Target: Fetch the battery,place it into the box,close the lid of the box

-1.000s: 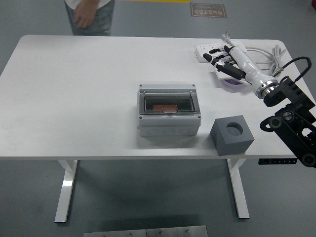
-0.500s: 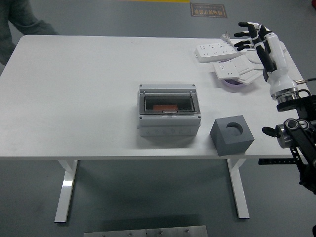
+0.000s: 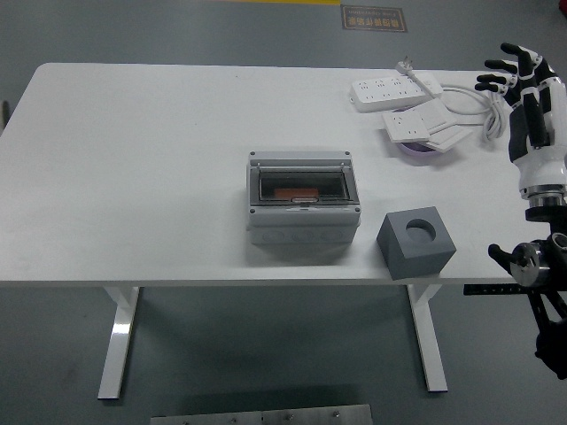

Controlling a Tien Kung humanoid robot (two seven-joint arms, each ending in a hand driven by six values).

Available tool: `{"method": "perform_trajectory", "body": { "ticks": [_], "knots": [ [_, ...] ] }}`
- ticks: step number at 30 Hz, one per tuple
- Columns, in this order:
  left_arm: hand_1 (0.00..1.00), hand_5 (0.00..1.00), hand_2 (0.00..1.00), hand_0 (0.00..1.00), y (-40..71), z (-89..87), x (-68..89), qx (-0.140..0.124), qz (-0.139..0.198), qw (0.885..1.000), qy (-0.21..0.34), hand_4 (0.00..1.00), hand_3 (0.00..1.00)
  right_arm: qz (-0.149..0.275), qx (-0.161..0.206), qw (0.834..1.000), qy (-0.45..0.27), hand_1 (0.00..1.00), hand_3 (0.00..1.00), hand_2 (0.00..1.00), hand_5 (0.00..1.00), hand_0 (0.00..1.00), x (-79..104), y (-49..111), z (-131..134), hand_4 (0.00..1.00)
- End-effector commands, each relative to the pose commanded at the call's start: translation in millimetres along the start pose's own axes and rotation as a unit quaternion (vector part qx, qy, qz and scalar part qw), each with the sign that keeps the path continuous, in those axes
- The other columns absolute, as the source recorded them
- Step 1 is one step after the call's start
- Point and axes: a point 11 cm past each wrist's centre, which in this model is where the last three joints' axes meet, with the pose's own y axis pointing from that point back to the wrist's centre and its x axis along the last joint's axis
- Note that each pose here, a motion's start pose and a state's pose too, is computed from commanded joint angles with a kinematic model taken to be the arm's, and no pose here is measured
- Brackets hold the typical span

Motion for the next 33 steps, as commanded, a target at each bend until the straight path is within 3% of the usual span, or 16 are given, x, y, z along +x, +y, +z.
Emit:
{"method": "perform_trajectory", "body": {
  "ticks": [2, 3, 14, 15, 20, 21, 26, 27, 32, 33],
  "knots": [
    [0.696, 0.002, 0.583, 0.623, 0.3, 1.6, 0.2, -0.002, 0.0, 1.0, 0.001, 0.502, 0.549, 0.002, 0.0, 1.0, -0.001, 0.43, 0.623, 0.522, 0.499, 0.433, 2.5, 0.8, -1.3, 0.801],
    [0.696, 0.002, 0.583, 0.623, 0.4, 2.3, 0.7, -0.003, 0.0, 1.0, 0.001, 0.502, 0.549, 0.002, 0.0, 1.0, -0.001, 0.431, 0.63, 0.53, 0.424, 0.383, 3.5, 1.2, -1.8, 0.806],
    [0.696, 0.002, 0.583, 0.623, -0.7, 1.6, 10.6, -0.002, 0.009, 1.0, 0.002, 0.503, 0.55, -0.001, -0.02, 1.0, 0.006, 0.483, 0.641, 0.562, 0.383, 0.373, 12.7, 12.7, 4.3, 0.799],
    [0.696, 0.002, 0.583, 0.624, -0.7, 1.2, 10.3, -0.002, 0.009, 1.0, 0.002, 0.502, 0.549, -0.001, -0.022, 1.0, 0.007, 0.576, 0.657, 0.606, 0.358, 0.505, 13.6, 13.9, 5.2, 0.796],
    [0.696, 0.002, 0.583, 0.624, -0.9, 0.0, 8.6, -0.001, 0.006, 1.0, 0.0, 0.502, 0.549, 0.003, -0.028, 0.999, 0.015, 0.576, 0.657, 0.606, 0.358, 0.505, 19.6, 19.1, 6.3, 0.796],
    [0.696, 0.002, 0.583, 0.626, -0.9, -0.2, 8.4, -0.001, 0.006, 1.0, 0.0, 0.503, 0.55, 0.003, -0.028, 0.999, 0.017, 0.663, 0.691, 0.659, 0.357, 0.676, 20.6, 19.6, 5.7, 0.8],
    [0.696, 0.002, 0.583, 0.626, -0.8, 0.1, 7.7, -0.001, 0.005, 1.0, 0.001, 0.503, 0.55, -0.009, -0.029, 0.999, 0.032, 0.663, 0.691, 0.659, 0.357, 0.676, 21.0, 18.7, 0.8, 0.8],
    [0.696, 0.002, 0.584, 0.627, -0.8, 0.1, 7.3, -0.001, 0.005, 1.0, 0.001, 0.503, 0.55, -0.016, -0.029, 0.999, 0.039, 0.712, 0.716, 0.7, 0.363, 0.748, 19.6, 17.6, -1.1, 0.805],
    [0.696, 0.002, 0.584, 0.627, -0.6, -0.3, 4.7, -0.001, 0.003, 1.0, 0.003, 0.503, 0.55, -0.047, -0.038, 0.996, 0.07, 0.712, 0.716, 0.7, 0.363, 0.748, 12.9, 13.5, -6.3, 0.805],
    [0.696, 0.002, 0.583, 0.628, -0.7, -0.8, 3.8, -0.001, 0.002, 1.0, 0.003, 0.503, 0.55, -0.053, -0.041, 0.995, 0.078, 0.755, 0.778, 0.783, 0.312, 0.768, 11.6, 12.7, -7.0, 0.837]
  ]
}}
